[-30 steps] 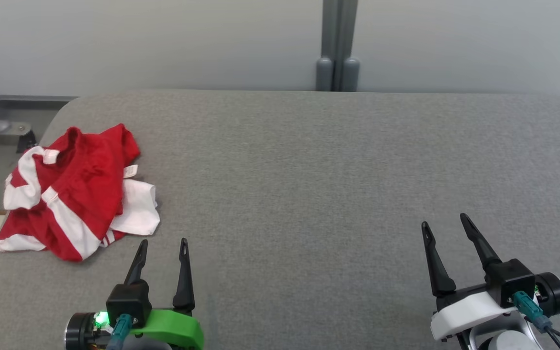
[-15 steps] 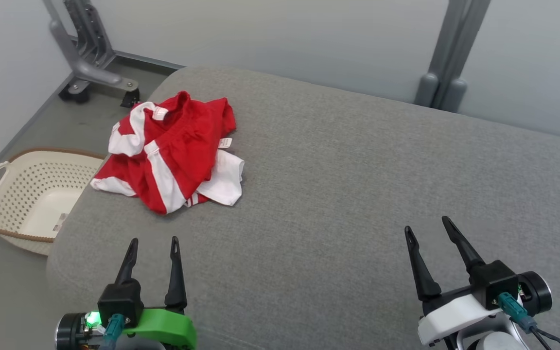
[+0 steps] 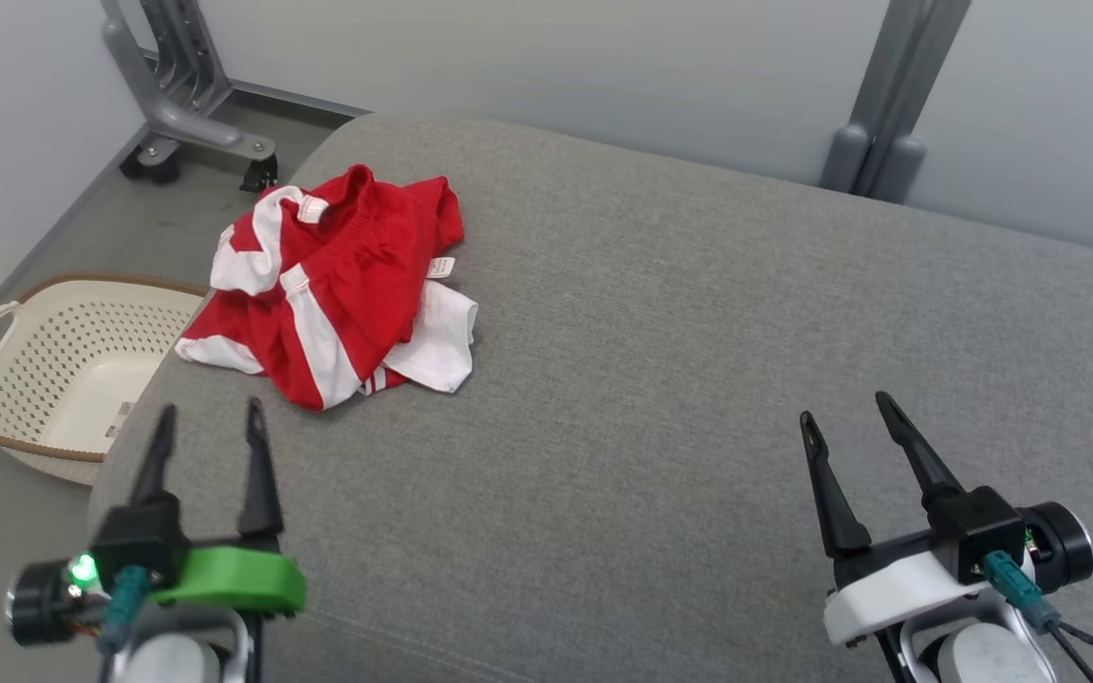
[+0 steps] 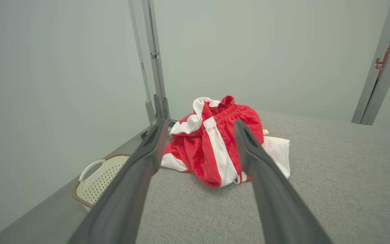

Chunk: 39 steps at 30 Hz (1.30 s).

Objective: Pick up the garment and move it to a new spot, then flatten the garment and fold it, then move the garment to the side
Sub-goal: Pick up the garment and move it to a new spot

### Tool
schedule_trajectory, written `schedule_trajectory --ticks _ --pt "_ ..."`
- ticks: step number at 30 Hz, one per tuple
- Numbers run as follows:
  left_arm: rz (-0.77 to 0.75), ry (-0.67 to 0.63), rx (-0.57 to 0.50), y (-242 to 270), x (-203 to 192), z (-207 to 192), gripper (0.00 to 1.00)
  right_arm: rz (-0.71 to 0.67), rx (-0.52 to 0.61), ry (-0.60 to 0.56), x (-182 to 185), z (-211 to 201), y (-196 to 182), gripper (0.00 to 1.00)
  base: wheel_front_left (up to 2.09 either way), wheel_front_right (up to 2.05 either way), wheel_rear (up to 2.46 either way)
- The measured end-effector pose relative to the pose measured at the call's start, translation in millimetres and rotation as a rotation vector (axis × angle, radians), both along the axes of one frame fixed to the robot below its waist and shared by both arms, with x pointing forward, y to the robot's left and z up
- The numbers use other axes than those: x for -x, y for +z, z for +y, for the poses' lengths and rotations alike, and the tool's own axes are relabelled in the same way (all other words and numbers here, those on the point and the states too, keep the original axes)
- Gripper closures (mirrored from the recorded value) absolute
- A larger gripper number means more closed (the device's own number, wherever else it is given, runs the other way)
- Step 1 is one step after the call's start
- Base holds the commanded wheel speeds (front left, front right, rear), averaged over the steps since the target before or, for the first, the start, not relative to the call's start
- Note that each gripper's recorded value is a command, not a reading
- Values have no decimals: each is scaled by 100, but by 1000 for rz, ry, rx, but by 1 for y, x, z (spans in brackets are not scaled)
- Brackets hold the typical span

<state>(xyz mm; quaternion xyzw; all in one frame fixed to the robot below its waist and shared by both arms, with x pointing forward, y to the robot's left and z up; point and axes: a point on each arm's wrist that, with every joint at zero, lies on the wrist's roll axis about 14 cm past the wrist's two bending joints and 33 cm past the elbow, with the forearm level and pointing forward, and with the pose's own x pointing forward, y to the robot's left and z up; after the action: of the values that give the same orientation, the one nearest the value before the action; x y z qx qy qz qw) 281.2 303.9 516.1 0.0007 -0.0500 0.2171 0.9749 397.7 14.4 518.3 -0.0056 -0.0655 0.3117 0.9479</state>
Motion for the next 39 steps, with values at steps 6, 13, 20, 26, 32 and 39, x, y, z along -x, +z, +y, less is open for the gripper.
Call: schedule_trajectory --ticks 6,13,20,26,32,39 --pt "-57 -15 -120 47 -50 39 0 -17 12 -70 -23 -19 -3 0 0 0 0" --pt "186 -76 11 6 -119 59 0 -26 17 -116 -52 -31 -11 0 0 0 0" --pt "479 -105 179 -84 -145 51 0 29 40 -183 -72 -55 -41 0 0 0 0" --pt "626 -91 254 -139 -152 41 0 81 62 -233 -80 -74 -67 0 0 0 0" --pt "626 -104 243 -155 -169 33 100 117 78 -267 -82 -88 -84 0 0 0 0" --pt "474 -162 108 -106 -196 35 100 109 63 -272 -80 -90 -75 0 0 0 0"
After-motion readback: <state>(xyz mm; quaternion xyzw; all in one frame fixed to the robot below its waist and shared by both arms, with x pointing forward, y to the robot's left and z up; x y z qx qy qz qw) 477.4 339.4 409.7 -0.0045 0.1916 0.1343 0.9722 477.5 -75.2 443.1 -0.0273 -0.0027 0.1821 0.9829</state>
